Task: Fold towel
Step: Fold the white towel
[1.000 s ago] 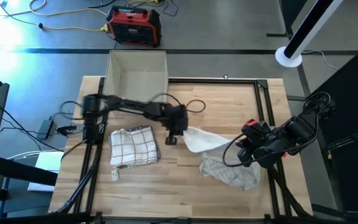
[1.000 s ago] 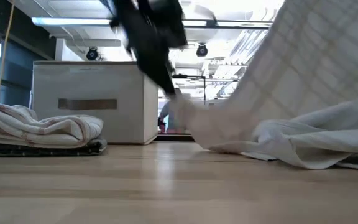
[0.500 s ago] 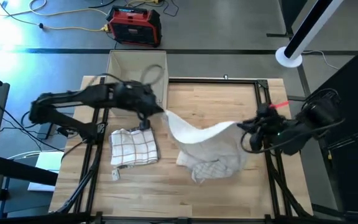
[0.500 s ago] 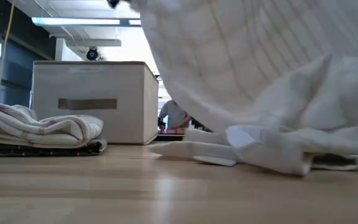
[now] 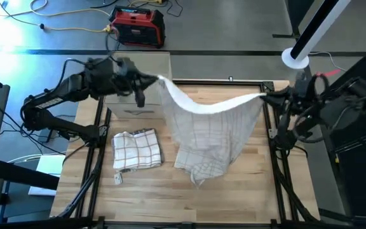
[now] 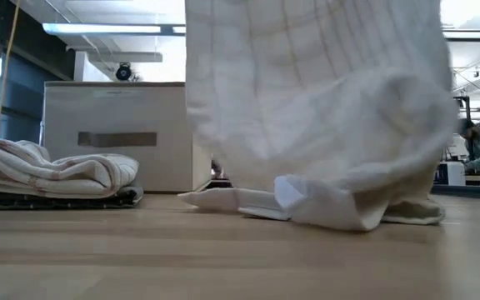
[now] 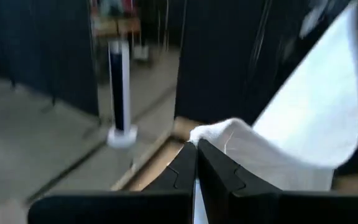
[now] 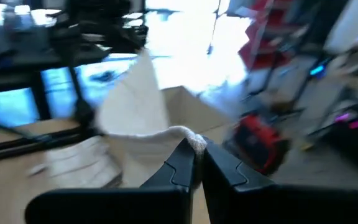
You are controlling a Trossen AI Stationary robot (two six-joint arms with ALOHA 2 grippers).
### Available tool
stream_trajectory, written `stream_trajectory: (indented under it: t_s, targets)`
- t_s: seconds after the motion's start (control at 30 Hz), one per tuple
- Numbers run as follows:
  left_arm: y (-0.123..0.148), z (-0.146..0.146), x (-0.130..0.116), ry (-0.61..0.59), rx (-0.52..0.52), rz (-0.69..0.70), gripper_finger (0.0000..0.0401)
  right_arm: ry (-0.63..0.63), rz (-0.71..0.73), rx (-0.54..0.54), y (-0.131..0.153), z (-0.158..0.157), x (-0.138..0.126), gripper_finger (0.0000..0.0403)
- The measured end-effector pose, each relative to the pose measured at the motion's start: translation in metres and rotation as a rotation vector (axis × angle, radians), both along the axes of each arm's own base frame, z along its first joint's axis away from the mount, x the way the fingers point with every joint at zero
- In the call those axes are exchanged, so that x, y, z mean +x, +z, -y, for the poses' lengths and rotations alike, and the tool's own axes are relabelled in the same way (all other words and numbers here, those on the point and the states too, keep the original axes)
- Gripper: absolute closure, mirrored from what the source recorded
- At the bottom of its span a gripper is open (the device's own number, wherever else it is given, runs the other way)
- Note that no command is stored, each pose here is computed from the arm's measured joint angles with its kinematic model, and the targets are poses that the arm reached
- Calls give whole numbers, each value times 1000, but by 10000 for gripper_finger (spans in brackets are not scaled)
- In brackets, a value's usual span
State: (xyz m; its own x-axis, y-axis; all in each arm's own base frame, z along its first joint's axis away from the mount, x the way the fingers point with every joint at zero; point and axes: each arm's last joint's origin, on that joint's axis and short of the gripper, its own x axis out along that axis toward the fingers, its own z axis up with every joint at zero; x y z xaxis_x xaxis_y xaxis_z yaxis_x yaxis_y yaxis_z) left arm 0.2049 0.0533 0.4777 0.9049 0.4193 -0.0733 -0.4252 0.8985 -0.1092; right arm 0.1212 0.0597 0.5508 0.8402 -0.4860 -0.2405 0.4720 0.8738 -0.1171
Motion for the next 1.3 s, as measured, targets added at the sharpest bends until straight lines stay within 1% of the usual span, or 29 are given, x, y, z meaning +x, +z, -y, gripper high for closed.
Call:
stream_trajectory:
  t_s: [0.1, 0.2, 0.23, 0.3, 0.43, 0.5, 0.57, 0.63, 0.7, 0.77, 0.87, 0.93, 1.03, 1.23, 1.3]
  targets:
    - [15, -4, -1, 17, 52, 127, 401, -90, 20, -109, 8, 8, -9, 399]
    - [20, -9, 0, 39, 121, 167, 401, -199, 40, -206, 15, 16, -17, 399]
    - [21, -11, 1, 39, 127, 179, 401, -211, 46, -213, 16, 19, -20, 399]
    - [22, -13, 3, 7, 123, 207, 401, -181, 74, -168, 20, 24, -27, 399]
    - [25, -9, 4, -141, 123, 238, 401, -10, 122, -8, 23, 25, -32, 399]
    - [27, -2, 4, -243, 113, 264, 401, 128, 130, 96, 23, 21, -30, 399]
    - [32, 6, 4, -342, 112, 325, 401, 289, 130, 189, 25, 14, -26, 399]
    - [41, 15, 2, -430, 123, 415, 401, 444, 137, 234, 29, 4, -18, 399]
    - [50, 26, -1, -530, 169, 514, 401, 590, 168, 248, 35, -9, -9, 399]
    - [59, 37, -5, -615, 216, 617, 401, 714, 213, 233, 41, -23, -2, 399]
    - [70, 49, -13, -672, 257, 716, 401, 805, 292, 170, 49, -37, 3, 399]
    - [77, 56, -17, -694, 274, 727, 401, 848, 325, 132, 53, -44, 2, 399]
    - [84, 67, -17, -730, 275, 734, 401, 900, 355, 70, 56, -54, -3, 399]
    - [90, 87, 5, -810, 253, 731, 401, 1022, 474, -94, 68, -72, -24, 399]
    - [92, 91, 13, -824, 244, 722, 401, 971, 498, -155, 72, -74, -32, 399]
